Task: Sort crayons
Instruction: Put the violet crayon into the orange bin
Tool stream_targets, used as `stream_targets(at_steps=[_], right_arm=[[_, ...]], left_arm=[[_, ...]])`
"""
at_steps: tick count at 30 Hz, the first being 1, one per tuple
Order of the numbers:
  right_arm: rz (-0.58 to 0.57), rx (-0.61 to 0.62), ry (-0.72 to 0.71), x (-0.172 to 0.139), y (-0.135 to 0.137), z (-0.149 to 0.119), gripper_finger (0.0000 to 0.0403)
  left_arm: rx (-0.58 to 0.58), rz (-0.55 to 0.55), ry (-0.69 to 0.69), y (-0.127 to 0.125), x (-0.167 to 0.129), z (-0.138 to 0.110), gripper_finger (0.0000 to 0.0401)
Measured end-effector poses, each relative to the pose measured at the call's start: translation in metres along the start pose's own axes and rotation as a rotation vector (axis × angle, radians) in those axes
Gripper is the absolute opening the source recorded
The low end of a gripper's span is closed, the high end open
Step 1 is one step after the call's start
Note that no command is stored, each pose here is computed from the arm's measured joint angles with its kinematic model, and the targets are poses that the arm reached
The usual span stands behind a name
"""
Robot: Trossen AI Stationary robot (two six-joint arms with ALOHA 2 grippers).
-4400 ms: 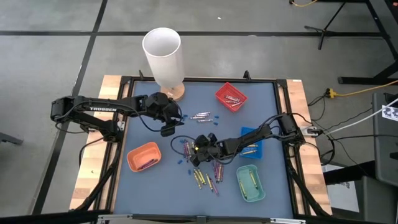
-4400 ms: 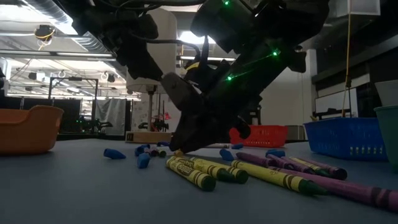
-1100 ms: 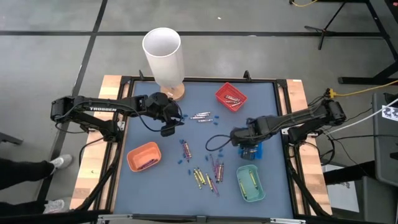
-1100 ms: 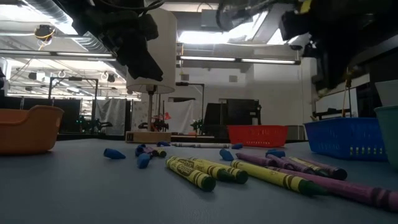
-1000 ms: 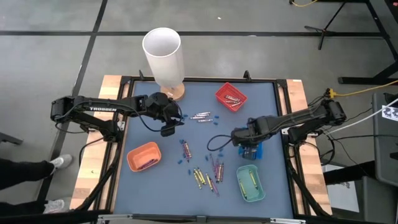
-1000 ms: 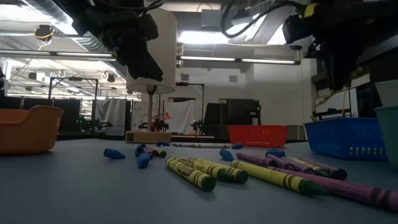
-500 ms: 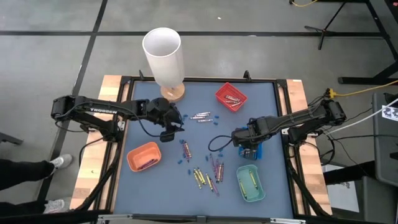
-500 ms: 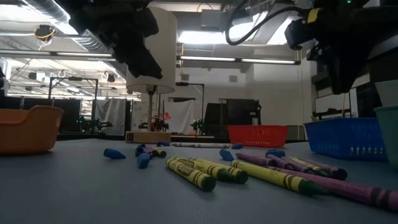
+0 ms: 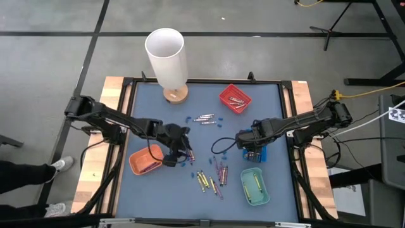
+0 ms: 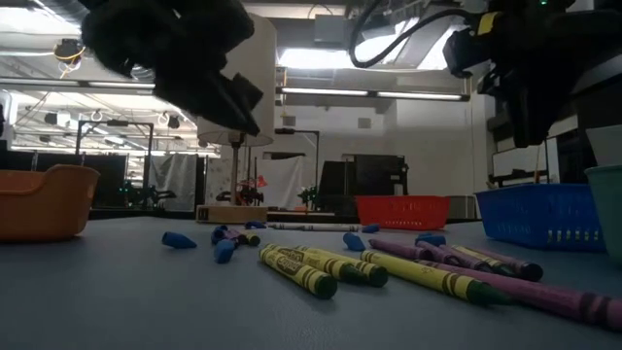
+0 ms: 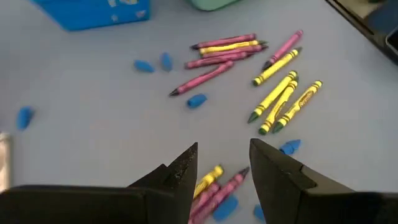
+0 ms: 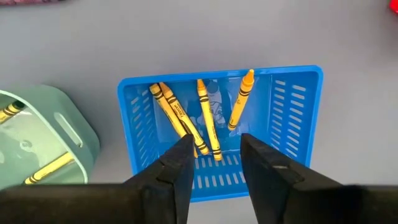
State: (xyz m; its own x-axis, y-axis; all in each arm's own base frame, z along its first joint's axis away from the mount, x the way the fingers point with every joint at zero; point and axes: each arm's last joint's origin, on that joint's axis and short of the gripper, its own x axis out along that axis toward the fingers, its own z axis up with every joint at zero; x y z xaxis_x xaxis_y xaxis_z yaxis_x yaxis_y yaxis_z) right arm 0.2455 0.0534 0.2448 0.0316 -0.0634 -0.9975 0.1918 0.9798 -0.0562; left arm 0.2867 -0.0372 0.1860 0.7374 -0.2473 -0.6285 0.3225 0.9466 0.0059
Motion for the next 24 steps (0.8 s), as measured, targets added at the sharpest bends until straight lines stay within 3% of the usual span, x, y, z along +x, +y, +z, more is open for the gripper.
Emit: stream_targets(at_steps=[5,11,24], right_arm=[[0.006,0.001,-0.015,0.0,0.001,0.001,0.0129],[0.008,0.001,-0.019,0.0,0.001,0.002,0.0129],[0.017,0.003,-0.039,0.0,0.002,0.004,0.0129]], left_arm=[[0.078,0.027,0.076,-0.003,0.022,-0.013,0.0131],[0.063,0.044,0.172,0.004,0.038,-0.03,0.0131],[0.052,0.05,0.246,0.013,0.044,-0.043,0.013]])
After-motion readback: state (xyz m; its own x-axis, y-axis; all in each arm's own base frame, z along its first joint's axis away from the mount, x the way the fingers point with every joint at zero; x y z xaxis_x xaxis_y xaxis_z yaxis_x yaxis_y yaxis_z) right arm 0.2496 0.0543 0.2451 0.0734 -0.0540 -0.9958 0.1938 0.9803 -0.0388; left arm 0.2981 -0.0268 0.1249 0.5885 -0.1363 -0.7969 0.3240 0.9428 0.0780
